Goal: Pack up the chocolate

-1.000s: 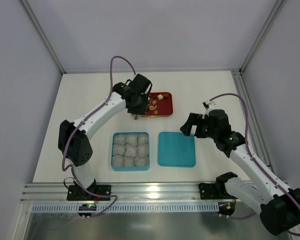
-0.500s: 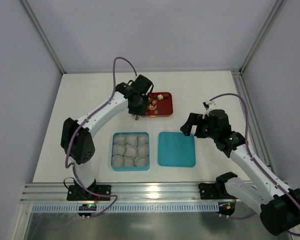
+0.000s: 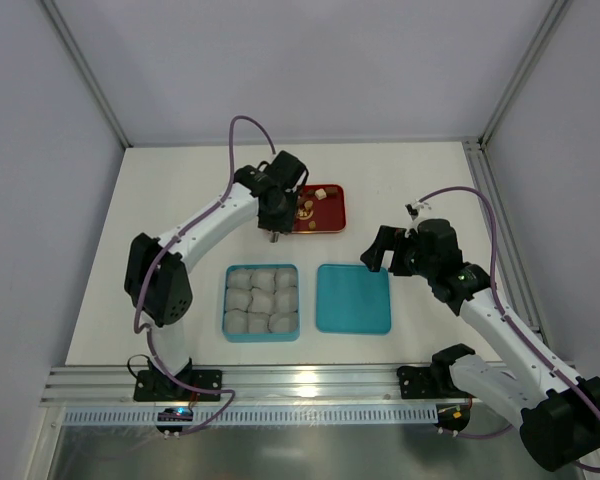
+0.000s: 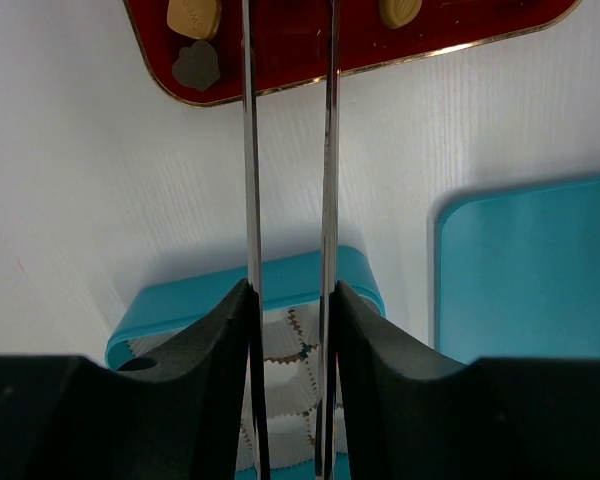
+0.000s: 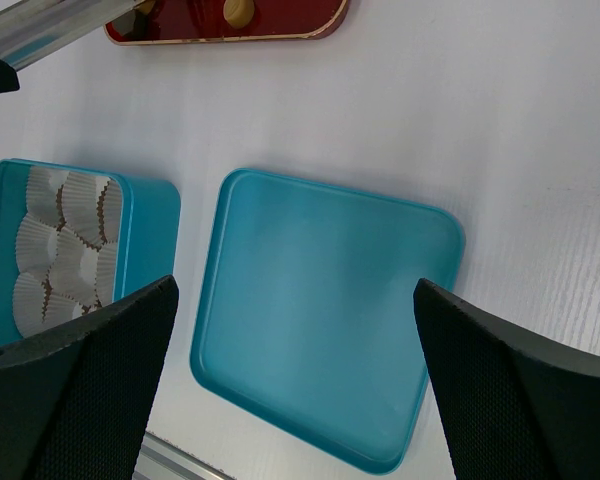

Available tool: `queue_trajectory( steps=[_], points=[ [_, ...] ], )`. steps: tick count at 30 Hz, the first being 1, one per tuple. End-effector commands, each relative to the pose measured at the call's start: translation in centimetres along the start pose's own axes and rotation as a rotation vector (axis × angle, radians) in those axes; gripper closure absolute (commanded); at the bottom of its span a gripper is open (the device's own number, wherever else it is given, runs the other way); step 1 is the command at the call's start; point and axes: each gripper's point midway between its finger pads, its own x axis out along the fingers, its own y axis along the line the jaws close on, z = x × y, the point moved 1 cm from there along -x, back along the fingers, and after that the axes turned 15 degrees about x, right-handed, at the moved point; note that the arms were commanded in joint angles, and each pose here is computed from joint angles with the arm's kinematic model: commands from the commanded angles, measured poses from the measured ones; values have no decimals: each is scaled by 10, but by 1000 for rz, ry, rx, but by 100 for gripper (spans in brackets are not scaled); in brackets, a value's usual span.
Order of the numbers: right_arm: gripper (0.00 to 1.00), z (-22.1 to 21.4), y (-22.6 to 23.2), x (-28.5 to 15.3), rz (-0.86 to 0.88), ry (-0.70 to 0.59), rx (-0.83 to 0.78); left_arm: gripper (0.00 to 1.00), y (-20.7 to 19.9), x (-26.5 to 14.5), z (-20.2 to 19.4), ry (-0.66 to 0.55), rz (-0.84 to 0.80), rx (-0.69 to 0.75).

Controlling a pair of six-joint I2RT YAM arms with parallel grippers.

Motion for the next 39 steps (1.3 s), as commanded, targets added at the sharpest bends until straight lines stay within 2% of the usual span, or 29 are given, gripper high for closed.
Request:
queue_trajectory(
  steps=[1, 7, 12, 19, 34, 39],
  points=[
    [0, 6, 4, -3, 17, -39, -6, 64, -4, -5, 18, -56, -10, 7],
    [0, 6, 4, -3, 16, -40, -5, 65, -5, -4, 17, -53, -16, 8],
    [0, 6, 4, -3, 16, -40, -4, 73, -4, -10, 21, -67, -16, 5],
    [0, 6, 4, -3, 18, -40, -5, 78, -2, -23, 27, -90, -15, 5],
    [0, 6, 3, -1, 13, -41, -5, 78, 0, -53, 30, -122, -35, -11],
    [0, 7, 3, 0, 13, -39, -3, 78, 2, -79, 22, -152, -56, -26]
  ],
)
